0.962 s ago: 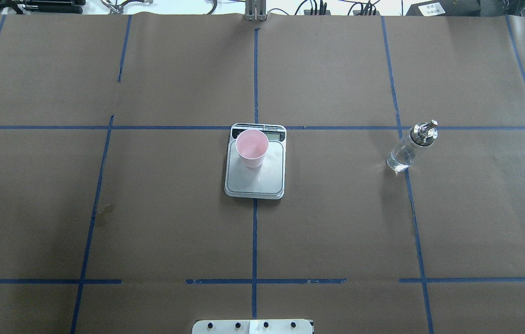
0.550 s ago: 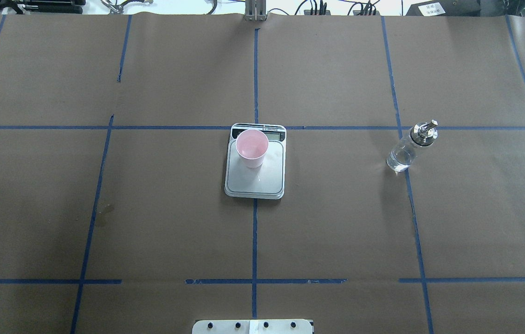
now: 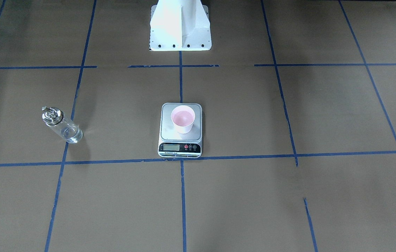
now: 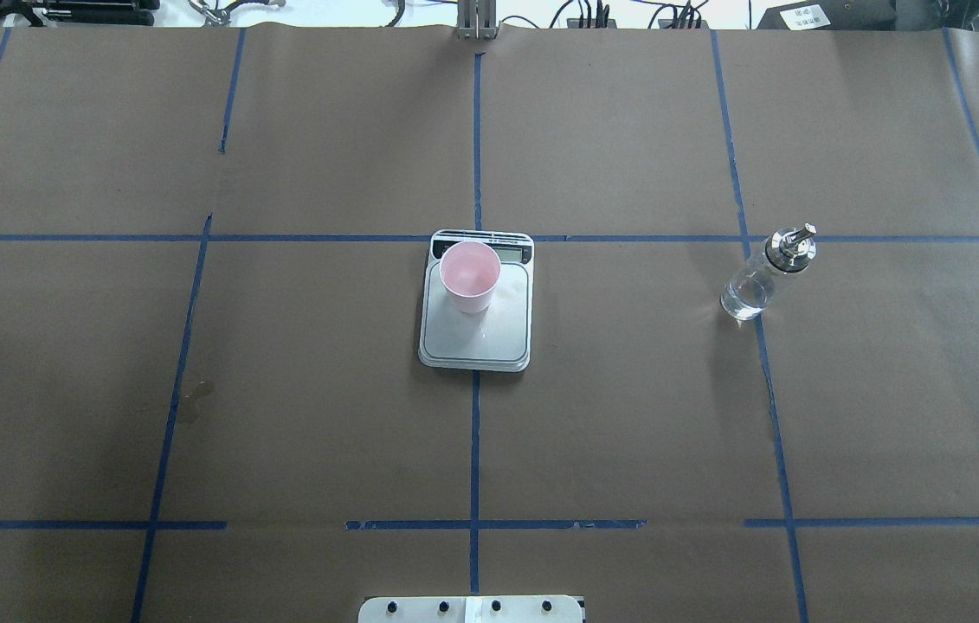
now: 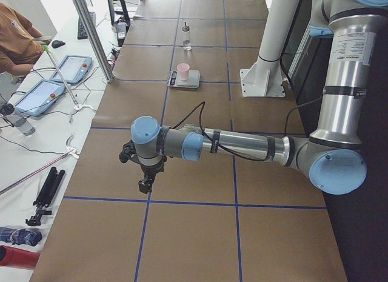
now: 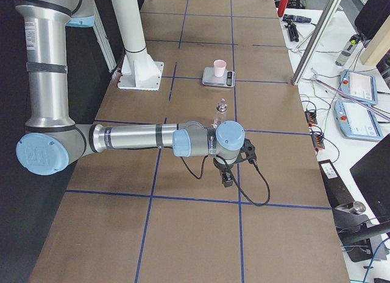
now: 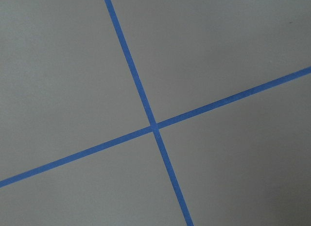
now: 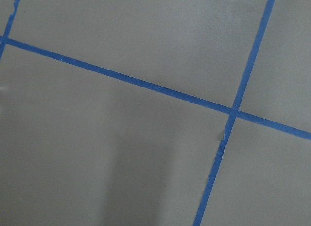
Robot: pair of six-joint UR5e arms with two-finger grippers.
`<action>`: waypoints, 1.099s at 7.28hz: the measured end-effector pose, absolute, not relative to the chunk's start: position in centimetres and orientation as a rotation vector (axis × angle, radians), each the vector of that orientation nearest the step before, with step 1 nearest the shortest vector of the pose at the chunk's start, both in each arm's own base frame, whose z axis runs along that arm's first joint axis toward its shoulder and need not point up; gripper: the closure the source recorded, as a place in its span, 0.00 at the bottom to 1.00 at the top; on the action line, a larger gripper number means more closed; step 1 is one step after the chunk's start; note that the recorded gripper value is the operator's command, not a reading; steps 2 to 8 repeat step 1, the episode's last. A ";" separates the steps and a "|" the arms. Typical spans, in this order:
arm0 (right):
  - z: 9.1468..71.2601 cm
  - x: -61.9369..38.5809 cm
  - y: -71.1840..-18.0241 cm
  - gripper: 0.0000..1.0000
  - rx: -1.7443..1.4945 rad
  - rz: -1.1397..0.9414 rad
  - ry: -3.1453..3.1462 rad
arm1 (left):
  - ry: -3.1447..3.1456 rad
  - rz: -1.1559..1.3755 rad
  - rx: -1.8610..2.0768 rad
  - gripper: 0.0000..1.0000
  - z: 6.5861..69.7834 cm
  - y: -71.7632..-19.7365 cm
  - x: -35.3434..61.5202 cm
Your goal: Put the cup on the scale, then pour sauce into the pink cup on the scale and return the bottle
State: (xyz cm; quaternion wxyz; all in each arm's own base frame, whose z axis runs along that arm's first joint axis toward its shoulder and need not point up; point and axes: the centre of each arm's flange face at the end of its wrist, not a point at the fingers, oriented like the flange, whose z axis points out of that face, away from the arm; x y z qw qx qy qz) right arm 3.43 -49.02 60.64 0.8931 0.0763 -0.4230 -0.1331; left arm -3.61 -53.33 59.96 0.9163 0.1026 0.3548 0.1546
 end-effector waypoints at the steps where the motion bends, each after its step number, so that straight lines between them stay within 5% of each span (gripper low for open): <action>1: 60.6 3.4 -49.0 0.00 0.159 -0.277 -0.878 | 0.730 0.320 0.216 0.00 59.7 -53.3 -3.6; 8: 60.6 3.4 -49.0 0.00 0.159 -0.277 -0.878 | 0.730 0.320 0.216 0.00 59.7 -53.3 -3.6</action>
